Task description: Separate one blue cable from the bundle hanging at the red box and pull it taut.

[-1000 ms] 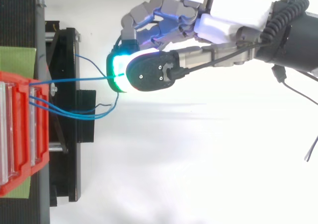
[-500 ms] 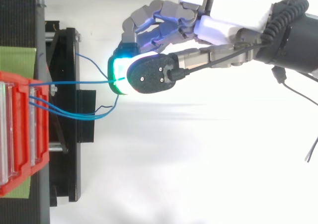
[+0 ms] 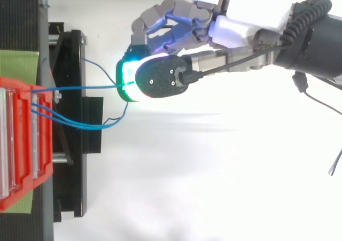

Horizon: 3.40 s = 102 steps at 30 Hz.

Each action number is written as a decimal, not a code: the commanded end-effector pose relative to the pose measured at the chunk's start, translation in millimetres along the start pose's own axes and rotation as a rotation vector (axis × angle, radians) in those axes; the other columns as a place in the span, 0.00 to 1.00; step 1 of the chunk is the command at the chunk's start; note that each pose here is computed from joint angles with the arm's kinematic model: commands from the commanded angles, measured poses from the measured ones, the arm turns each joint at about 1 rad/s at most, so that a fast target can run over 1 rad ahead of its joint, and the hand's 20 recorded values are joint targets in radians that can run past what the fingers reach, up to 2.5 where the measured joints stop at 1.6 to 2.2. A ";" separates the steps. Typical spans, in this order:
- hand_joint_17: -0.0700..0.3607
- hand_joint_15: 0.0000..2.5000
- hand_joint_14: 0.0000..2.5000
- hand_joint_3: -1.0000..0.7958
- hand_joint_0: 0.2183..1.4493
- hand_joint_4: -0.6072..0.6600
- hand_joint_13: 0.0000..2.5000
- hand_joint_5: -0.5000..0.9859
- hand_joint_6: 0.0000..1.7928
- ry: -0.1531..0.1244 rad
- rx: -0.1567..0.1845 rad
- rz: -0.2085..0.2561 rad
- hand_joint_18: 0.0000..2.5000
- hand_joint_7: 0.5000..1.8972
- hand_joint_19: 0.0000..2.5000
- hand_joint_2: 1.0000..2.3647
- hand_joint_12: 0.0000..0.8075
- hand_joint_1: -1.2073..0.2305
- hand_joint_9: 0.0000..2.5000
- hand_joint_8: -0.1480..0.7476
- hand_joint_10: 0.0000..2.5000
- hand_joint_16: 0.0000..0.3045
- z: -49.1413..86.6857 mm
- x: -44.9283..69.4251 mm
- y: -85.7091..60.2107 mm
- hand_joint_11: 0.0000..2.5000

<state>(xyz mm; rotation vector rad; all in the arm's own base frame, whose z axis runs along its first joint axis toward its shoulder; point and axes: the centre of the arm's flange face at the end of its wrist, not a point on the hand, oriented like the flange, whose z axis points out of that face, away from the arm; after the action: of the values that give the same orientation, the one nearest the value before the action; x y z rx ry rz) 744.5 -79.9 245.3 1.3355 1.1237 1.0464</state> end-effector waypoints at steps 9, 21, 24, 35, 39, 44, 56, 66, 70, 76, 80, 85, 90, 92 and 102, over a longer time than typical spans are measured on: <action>0.40 0.16 0.01 0.44 0.42 0.36 0.22 0.19 0.55 0.005 0.004 0.009 0.20 0.57 0.23 0.02 0.39 0.36 0.33 0.44 0.01 0.15 -0.4 1.4 -0.3 0.40; 0.39 0.16 0.01 0.28 0.47 0.30 0.23 0.17 0.56 0.011 0.009 0.021 0.20 0.55 0.22 0.00 0.38 0.38 0.34 0.42 0.01 0.14 -1.4 5.8 -1.4 0.41; 0.39 0.16 0.01 0.28 0.47 0.30 0.23 0.17 0.55 0.011 0.007 0.022 0.20 0.54 0.22 0.00 0.38 0.38 0.34 0.41 0.01 0.14 -1.2 5.8 -1.2 0.41; 0.38 0.17 0.01 0.36 0.46 0.29 0.23 0.18 0.55 0.014 0.007 0.020 0.20 0.63 0.24 0.01 0.37 0.35 0.36 0.40 0.01 0.14 -1.2 6.1 -1.2 0.43; 0.38 0.17 0.01 0.39 0.47 0.27 0.24 0.19 0.55 0.014 0.007 0.020 0.20 0.66 0.25 0.01 0.37 0.34 0.37 0.40 0.01 0.14 -1.2 6.1 -1.2 0.43; 0.38 0.18 0.01 0.41 0.47 0.26 0.25 0.19 0.55 0.011 0.006 0.021 0.20 0.67 0.26 0.01 0.36 0.34 0.39 0.39 0.01 0.13 -0.9 5.9 -0.5 0.44; 0.37 0.19 0.01 0.42 0.48 0.26 0.26 0.19 0.55 0.011 0.007 0.020 0.20 0.67 0.27 0.02 0.37 0.34 0.40 0.39 0.01 0.13 -1.2 5.8 -1.2 0.45; 0.37 0.19 0.01 0.42 0.48 0.27 0.26 0.19 0.56 0.011 0.006 0.021 0.20 0.66 0.27 0.02 0.37 0.34 0.41 0.39 0.01 0.13 -0.9 5.9 -0.5 0.46; 0.37 0.19 0.01 0.42 0.48 0.27 0.26 0.19 0.56 0.011 0.006 0.021 0.20 0.66 0.27 0.02 0.36 0.35 0.41 0.39 0.01 0.13 -0.9 5.9 -0.5 0.46; 0.37 0.19 0.01 0.42 0.48 0.27 0.26 0.19 0.56 0.009 0.006 0.021 0.20 0.66 0.27 0.02 0.37 0.35 0.41 0.40 0.01 0.13 -0.9 5.8 -0.5 0.46; 0.37 0.19 0.01 0.42 0.48 0.27 0.26 0.19 0.56 0.009 0.006 0.021 0.20 0.64 0.27 0.02 0.37 0.35 0.41 0.40 0.01 0.13 -1.4 5.6 -0.1 0.46; 0.37 0.19 0.01 0.42 0.48 0.27 0.26 0.19 0.56 0.009 0.006 0.021 0.20 0.64 0.27 0.02 0.37 0.35 0.40 0.40 0.01 0.13 -0.9 5.8 -0.5 0.45; 0.37 0.19 0.01 0.42 0.48 0.27 0.26 0.19 0.56 0.009 0.007 0.020 0.20 0.64 0.27 0.02 0.37 0.34 0.40 0.40 0.01 0.13 -1.2 5.6 -1.2 0.45; 0.37 0.19 0.01 0.42 0.48 0.27 0.26 0.19 0.56 0.009 0.009 0.020 0.20 0.64 0.27 0.02 0.37 0.34 0.40 0.40 0.01 0.13 -1.4 5.6 -1.4 0.45; 0.37 0.19 0.01 0.42 0.48 0.28 0.26 0.19 0.56 0.011 0.006 0.021 0.20 0.64 0.27 0.02 0.37 0.34 0.40 0.40 0.01 0.13 -1.4 5.8 -0.1 0.46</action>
<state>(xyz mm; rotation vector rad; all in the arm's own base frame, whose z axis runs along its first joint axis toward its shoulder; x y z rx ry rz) 744.2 -74.3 244.7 1.3512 1.1231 1.0654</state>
